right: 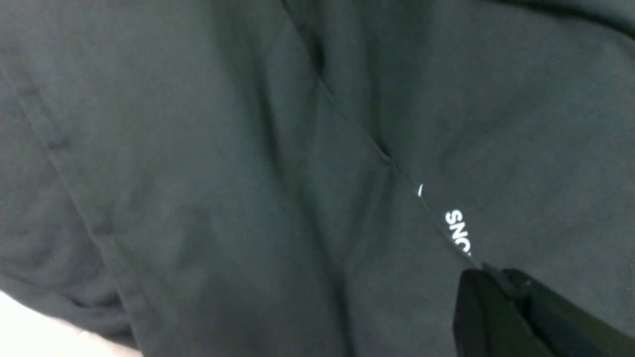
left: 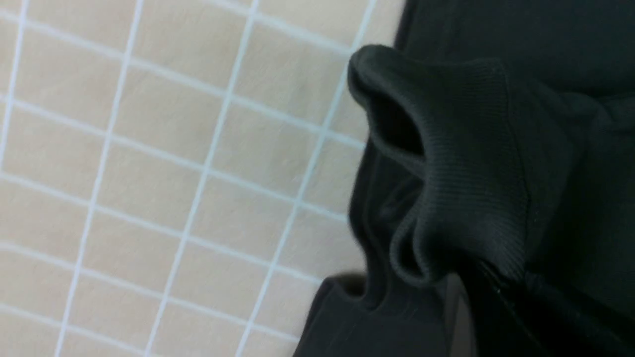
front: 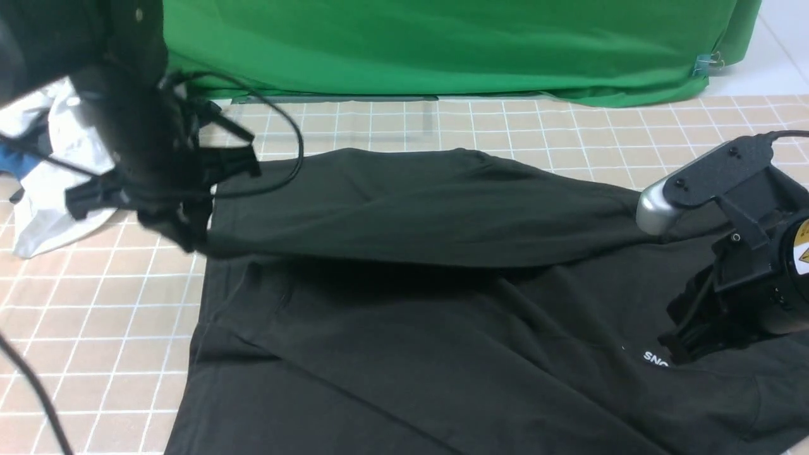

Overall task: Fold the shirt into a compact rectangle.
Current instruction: 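Fold the left side of the dark shirt inward over its body with the left gripper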

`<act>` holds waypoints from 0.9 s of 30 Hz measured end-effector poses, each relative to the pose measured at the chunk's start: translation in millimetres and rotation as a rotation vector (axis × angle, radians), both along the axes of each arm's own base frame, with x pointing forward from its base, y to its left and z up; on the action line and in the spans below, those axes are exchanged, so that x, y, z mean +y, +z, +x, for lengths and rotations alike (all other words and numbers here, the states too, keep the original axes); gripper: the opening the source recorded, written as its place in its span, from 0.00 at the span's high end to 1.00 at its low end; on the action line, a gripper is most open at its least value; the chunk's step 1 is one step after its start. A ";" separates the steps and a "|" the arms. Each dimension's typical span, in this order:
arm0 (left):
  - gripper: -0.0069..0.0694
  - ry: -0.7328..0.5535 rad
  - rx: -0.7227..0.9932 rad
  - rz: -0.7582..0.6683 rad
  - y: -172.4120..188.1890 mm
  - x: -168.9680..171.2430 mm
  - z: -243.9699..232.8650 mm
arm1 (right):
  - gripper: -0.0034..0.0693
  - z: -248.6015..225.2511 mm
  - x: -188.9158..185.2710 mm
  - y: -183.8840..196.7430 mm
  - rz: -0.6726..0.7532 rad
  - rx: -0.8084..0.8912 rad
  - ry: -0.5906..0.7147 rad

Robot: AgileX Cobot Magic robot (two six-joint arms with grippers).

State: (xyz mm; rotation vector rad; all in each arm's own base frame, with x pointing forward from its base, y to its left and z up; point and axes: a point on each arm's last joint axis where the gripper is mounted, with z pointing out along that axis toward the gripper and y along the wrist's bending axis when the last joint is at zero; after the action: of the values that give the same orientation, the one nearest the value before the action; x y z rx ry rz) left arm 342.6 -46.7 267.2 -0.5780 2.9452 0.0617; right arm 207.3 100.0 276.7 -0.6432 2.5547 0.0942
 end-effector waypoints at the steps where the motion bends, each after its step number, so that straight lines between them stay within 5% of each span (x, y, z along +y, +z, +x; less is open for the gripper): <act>1: 0.87 0.010 0.013 0.000 -2.9 0.5 -3.5 | 0.87 0.1 0.0 0.0 0.000 -0.001 0.000; 10: 0.86 0.041 0.102 -0.086 -22.5 -6.4 -16.2 | 0.84 2.0 0.2 1.1 0.004 -0.025 -0.003; 15: 0.75 0.028 0.180 -0.073 -41.1 -4.6 -28.6 | 0.82 8.9 -5.6 3.7 0.017 -0.078 -0.082; 21: 0.52 -0.026 0.144 -0.054 -32.4 -3.2 -24.5 | 0.81 32.0 -51.7 8.0 0.033 -0.087 -0.331; 27: 0.48 -0.039 0.018 -0.071 -0.2 -4.1 -18.5 | 0.78 69.7 -100.8 10.8 0.118 -0.009 -0.571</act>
State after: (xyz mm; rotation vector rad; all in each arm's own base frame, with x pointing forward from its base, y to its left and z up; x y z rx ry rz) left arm 324.0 -50.8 267.1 -0.5311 2.9853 -0.0423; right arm 277.0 -0.9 287.5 0.1406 2.5960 0.0443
